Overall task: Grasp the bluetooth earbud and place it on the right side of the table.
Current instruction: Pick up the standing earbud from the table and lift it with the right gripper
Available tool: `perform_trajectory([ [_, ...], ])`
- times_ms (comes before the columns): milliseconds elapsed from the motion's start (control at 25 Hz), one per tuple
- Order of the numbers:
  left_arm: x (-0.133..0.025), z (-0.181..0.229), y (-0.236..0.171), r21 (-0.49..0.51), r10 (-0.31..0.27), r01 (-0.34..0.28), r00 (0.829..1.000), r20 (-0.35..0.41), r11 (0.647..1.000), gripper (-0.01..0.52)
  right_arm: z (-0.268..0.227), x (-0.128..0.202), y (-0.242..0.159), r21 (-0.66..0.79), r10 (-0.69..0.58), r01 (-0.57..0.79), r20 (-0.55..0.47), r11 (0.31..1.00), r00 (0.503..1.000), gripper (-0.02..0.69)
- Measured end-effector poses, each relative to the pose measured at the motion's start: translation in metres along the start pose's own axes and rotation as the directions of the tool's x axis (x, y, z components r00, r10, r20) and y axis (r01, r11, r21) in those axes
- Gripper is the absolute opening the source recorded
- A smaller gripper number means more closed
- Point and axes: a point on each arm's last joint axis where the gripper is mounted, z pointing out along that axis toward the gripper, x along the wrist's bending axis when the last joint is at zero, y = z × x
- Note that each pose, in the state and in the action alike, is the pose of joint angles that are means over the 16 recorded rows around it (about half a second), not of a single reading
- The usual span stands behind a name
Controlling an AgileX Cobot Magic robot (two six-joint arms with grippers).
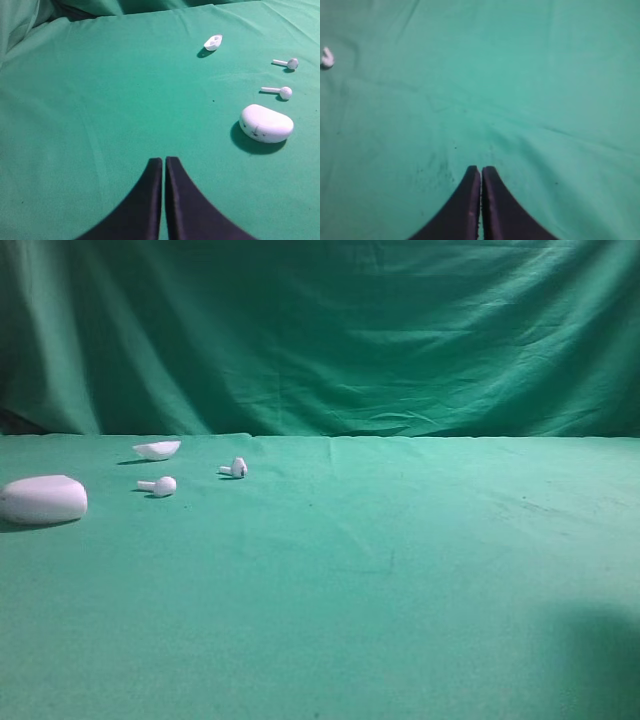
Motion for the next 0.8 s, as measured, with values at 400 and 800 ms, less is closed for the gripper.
perform_trajectory([
  [400,0.0,0.0,0.0,0.0,0.0,0.0,1.0,0.0,1.0,0.0,0.09,0.068,0.087,0.228,-0.222,0.268,-0.209,0.936,0.952,0.0],
  [800,0.0,0.0,0.0,0.0,0.0,0.0,1.0,0.0,1.0,0.0,0.168,0.144,0.13,0.287,-0.358,0.441,-0.298,0.85,0.885,0.064],
])
